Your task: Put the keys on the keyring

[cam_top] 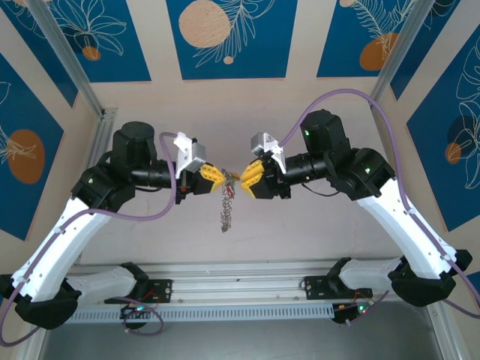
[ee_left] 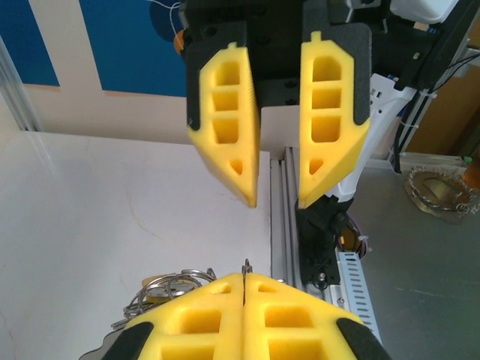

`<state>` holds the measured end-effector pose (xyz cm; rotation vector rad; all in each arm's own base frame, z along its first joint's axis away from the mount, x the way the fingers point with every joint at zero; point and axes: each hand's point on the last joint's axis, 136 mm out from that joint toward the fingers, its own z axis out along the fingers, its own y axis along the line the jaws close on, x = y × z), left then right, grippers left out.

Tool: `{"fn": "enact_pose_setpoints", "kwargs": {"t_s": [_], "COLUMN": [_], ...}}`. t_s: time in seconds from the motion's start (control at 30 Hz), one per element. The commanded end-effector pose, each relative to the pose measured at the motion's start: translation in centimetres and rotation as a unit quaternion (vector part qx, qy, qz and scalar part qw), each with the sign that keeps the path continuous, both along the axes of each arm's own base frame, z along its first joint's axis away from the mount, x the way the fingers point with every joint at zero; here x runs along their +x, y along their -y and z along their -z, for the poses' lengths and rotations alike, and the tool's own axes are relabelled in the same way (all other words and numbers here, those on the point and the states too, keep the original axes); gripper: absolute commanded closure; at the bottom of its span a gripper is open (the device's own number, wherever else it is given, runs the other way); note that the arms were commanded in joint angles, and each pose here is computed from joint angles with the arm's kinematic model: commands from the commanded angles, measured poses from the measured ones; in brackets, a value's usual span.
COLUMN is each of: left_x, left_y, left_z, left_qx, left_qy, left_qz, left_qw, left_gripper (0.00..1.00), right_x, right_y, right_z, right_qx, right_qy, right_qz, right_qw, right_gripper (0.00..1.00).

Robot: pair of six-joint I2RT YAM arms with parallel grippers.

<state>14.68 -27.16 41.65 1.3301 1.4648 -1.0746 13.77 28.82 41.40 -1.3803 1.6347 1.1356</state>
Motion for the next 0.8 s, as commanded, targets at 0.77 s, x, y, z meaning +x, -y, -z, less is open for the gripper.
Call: {"fn": "enact_pose_setpoints", "kwargs": {"t_s": [0.77], "left_x": [-2.3], "left_y": [-0.1], "left_z": [-2.6], "left_qx": [-0.049], "left_qy": [0.022], "left_qz": [0.053], "left_qw": [0.997], "left_gripper": [1.0], "right_x": [0.5], "right_y": [-1.8], "right_z": [0.1], "right_qx": [0.021], "right_qy": [-0.046], "right_qz": [-0.042], "right_qw": [0.998], "right_gripper": [0.83]}}
